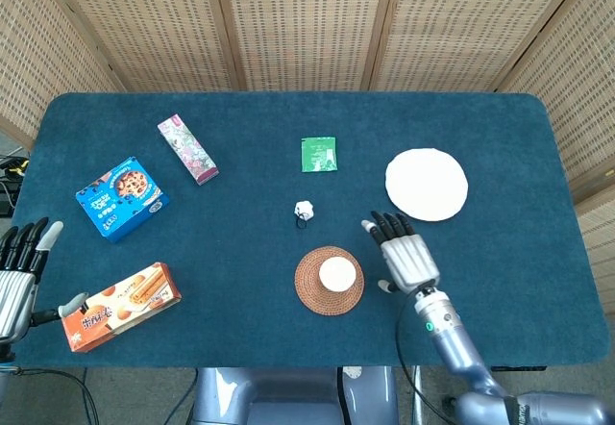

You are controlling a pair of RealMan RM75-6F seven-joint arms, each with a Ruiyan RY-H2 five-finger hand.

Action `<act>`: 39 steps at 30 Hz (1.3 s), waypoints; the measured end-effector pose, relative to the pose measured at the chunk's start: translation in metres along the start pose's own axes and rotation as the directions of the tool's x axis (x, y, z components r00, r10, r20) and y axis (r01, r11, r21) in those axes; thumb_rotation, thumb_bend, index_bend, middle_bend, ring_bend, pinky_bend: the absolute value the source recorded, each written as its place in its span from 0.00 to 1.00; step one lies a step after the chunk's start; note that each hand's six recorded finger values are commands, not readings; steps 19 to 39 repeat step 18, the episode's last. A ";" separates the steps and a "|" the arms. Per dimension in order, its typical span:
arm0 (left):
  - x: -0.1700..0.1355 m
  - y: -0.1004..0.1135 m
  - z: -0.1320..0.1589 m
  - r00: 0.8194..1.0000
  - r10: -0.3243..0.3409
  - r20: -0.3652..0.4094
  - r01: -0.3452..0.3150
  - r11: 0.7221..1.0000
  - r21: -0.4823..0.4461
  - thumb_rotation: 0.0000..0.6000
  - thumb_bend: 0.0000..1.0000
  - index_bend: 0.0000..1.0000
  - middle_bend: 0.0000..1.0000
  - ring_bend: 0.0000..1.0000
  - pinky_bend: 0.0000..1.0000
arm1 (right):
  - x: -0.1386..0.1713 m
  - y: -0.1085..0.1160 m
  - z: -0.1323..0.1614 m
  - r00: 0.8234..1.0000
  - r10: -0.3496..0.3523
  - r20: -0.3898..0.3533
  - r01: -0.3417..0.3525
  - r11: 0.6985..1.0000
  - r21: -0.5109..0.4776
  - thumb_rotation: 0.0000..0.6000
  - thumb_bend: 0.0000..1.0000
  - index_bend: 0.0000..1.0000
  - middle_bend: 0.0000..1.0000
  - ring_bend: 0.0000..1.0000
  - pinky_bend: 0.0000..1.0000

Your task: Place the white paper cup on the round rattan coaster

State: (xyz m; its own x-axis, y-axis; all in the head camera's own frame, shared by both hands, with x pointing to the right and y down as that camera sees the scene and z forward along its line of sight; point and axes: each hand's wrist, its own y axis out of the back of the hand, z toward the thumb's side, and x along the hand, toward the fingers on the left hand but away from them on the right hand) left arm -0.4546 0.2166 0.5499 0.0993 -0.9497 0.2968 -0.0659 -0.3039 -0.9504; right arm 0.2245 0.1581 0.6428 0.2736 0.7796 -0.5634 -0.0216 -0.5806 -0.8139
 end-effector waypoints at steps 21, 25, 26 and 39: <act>-0.001 -0.001 0.006 1.000 0.005 0.011 -0.006 1.000 0.012 0.00 0.08 0.00 0.00 0.00 0.00 | 0.128 0.013 -0.124 0.951 -0.223 0.215 0.218 0.975 0.051 1.00 0.03 0.00 0.00 0.00 0.00; -0.001 -0.001 0.006 1.000 0.005 0.011 -0.006 1.000 0.012 0.00 0.08 0.00 0.00 0.00 0.00 | 0.128 0.013 -0.124 0.951 -0.223 0.215 0.218 0.975 0.051 1.00 0.03 0.00 0.00 0.00 0.00; -0.001 -0.001 0.006 1.000 0.005 0.011 -0.006 1.000 0.012 0.00 0.08 0.00 0.00 0.00 0.00 | 0.128 0.013 -0.124 0.951 -0.223 0.215 0.218 0.975 0.051 1.00 0.03 0.00 0.00 0.00 0.00; -0.001 -0.001 0.006 1.000 0.005 0.011 -0.006 1.000 0.012 0.00 0.08 0.00 0.00 0.00 0.00 | 0.128 0.013 -0.124 0.951 -0.223 0.215 0.218 0.975 0.051 1.00 0.03 0.00 0.00 0.00 0.00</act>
